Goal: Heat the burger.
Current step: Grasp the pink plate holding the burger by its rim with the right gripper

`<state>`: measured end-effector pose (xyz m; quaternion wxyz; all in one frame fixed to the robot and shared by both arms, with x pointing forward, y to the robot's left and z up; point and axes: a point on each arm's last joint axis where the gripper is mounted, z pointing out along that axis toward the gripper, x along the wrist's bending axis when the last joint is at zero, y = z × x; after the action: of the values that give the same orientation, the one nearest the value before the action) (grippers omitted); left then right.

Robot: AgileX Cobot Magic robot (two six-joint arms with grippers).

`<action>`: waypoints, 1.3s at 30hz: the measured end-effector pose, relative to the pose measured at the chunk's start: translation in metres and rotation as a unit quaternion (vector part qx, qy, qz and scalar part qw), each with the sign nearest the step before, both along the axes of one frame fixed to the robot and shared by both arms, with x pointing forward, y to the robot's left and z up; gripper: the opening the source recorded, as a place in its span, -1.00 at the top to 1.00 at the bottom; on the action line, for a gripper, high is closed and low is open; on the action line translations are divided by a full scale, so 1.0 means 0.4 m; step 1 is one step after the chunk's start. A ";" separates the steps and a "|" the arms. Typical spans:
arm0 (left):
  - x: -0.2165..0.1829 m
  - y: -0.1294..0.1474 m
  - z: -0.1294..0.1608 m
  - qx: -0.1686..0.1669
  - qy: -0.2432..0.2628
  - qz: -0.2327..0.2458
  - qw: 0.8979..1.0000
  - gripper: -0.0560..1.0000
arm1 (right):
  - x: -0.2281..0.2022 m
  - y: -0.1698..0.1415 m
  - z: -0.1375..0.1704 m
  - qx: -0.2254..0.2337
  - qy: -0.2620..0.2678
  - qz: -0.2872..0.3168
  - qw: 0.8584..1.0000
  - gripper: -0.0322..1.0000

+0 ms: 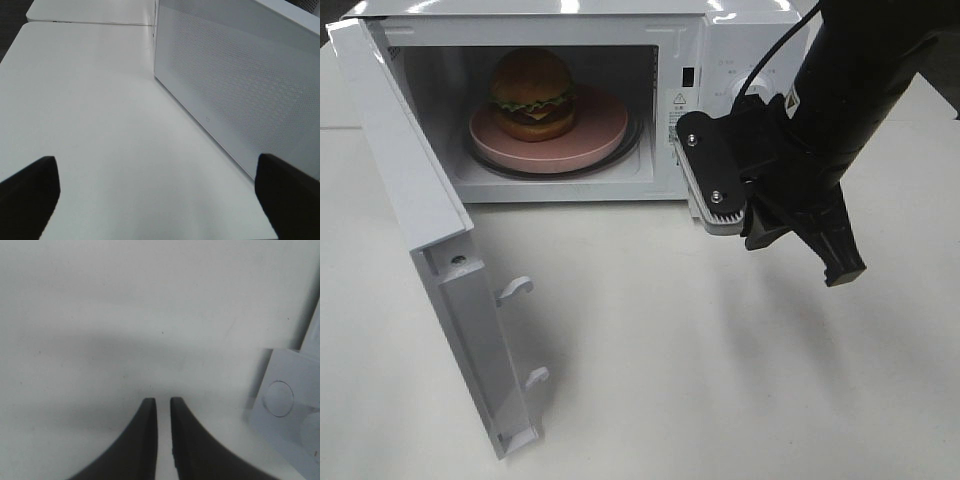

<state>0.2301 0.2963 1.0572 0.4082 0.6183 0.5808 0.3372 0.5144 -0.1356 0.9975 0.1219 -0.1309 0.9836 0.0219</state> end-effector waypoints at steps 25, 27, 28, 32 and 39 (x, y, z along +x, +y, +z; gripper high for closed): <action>0.000 0.000 0.000 0.000 0.000 0.000 1.000 -0.96 | 0.049 0.042 0.011 0.059 -0.122 0.007 0.991 -0.84; 0.000 0.000 0.000 0.000 0.000 0.000 1.000 -0.96 | 0.047 0.077 -0.010 0.068 -0.126 0.021 0.990 -0.84; 0.000 0.000 0.000 0.000 0.000 0.000 1.000 -0.96 | 0.047 0.077 -0.010 0.068 -0.126 0.021 0.990 -0.84; 0.000 0.000 0.000 0.000 0.000 0.000 1.000 -0.96 | 0.055 0.107 -0.019 0.073 -0.128 0.029 0.989 -0.83; 0.000 0.000 0.000 0.000 0.000 0.000 1.000 -0.96 | 0.094 0.160 -0.012 0.089 -0.150 0.042 0.984 -0.80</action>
<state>0.2301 0.2963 1.0572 0.4082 0.6183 0.5808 0.3372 0.5519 -0.0716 0.9925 0.2783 -0.1624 0.9420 0.0943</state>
